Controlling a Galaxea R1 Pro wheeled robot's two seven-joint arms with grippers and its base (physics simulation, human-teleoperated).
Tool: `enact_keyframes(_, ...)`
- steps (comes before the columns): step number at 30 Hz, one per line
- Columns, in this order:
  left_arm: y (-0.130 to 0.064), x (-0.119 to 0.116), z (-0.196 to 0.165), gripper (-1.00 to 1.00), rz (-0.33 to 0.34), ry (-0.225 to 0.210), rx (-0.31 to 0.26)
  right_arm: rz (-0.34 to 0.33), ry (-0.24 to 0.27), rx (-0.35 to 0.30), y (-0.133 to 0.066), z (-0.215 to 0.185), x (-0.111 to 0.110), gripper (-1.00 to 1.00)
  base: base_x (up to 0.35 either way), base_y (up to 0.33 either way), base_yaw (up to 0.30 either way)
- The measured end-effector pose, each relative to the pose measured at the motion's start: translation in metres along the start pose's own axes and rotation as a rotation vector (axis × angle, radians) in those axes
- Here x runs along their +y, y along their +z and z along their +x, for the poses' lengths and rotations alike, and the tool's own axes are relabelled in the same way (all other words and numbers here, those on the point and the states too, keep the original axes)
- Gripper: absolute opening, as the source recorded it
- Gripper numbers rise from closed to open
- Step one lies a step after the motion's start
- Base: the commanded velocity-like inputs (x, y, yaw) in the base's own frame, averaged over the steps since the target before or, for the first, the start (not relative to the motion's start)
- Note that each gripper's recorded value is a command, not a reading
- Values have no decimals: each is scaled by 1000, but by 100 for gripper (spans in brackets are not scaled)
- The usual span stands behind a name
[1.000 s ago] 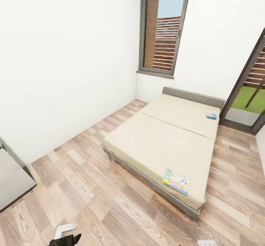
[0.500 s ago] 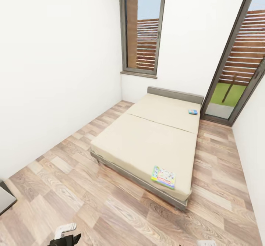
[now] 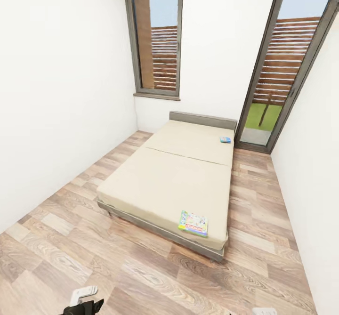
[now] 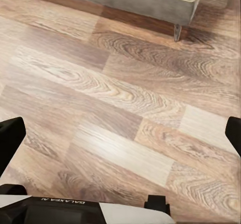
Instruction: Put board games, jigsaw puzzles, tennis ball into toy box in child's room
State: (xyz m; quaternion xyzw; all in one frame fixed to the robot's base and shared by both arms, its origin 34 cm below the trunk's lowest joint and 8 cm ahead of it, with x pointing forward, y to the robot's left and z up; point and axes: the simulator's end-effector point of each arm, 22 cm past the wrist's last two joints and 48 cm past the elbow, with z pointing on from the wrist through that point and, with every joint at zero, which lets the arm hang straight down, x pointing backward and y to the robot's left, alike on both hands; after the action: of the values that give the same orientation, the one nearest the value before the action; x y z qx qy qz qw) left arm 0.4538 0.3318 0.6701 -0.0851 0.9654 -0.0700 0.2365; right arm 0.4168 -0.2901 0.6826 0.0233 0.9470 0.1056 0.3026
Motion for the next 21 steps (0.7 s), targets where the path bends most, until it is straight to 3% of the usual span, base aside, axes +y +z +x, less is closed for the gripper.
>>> enact_keyframes(21, -2, 0, -4, 100, 1, 1, -9, 0, -2, -9, -1, -4, 0, 100, 0, 0, -277)
